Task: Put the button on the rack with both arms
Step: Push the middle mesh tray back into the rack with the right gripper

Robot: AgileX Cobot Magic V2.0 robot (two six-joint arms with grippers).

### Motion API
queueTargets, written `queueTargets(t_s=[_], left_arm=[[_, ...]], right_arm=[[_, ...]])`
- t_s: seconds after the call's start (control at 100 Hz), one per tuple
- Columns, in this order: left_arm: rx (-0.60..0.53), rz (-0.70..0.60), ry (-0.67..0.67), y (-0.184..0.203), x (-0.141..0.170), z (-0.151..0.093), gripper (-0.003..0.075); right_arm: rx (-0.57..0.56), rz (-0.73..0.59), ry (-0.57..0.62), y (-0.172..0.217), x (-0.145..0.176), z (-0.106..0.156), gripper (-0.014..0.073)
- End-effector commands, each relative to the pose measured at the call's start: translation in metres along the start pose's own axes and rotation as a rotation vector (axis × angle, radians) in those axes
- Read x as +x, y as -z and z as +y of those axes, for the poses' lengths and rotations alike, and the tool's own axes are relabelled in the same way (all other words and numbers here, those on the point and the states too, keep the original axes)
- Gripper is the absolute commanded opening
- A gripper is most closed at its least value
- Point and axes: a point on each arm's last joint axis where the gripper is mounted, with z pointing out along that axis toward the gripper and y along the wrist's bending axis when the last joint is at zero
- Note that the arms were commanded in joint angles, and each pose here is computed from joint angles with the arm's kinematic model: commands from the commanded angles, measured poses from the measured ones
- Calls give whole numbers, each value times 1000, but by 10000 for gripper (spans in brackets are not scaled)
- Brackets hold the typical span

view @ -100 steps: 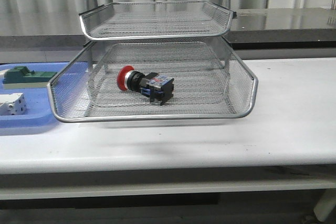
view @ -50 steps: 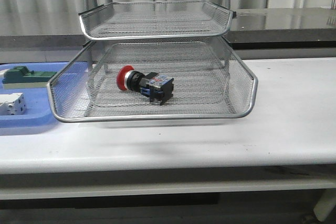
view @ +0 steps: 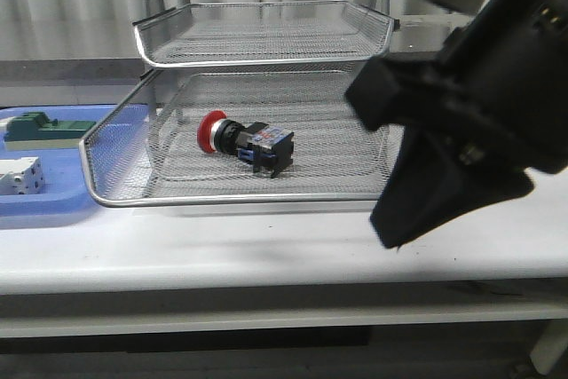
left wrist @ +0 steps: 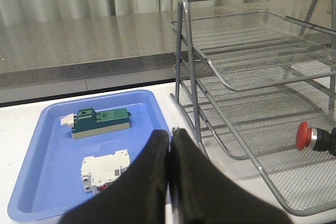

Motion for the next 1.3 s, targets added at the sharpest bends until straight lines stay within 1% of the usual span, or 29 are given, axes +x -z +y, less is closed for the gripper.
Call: queueTargets(t_s=[0.0,0.13,0.28,0.47,0.65,0.9,1.11,1.29], left_arm=[[-41,-99,20,1,-16,4,-20],[-41,-99,20,1,-16,4,-20],[-41,-99,20,1,-16,4,-20],[-41,-99,20,1,-16,4,-20],[-41,-99,20,1,-16,4,-20],[-41,-99,20,1,-16,4,-20],[-41,-99,20,1,-16,4,-20],[-41,-99,20,1,-16,4,-20]], right_arm=[[-23,-79,31,-4,-13,13,-57],[-40,-50,69,-22,-18,27,-57],[-54,-42,114,-39,-31,41,-57],[-36,-16,151,-60,-44,44,-57],[-14,-26,210,-67,-57,45,-57],[30,-72,265,-67,-72,37,-57],[76,-68,271,-73,-83,21,-57],[115,-108,279,-69,-100,7,-57]])
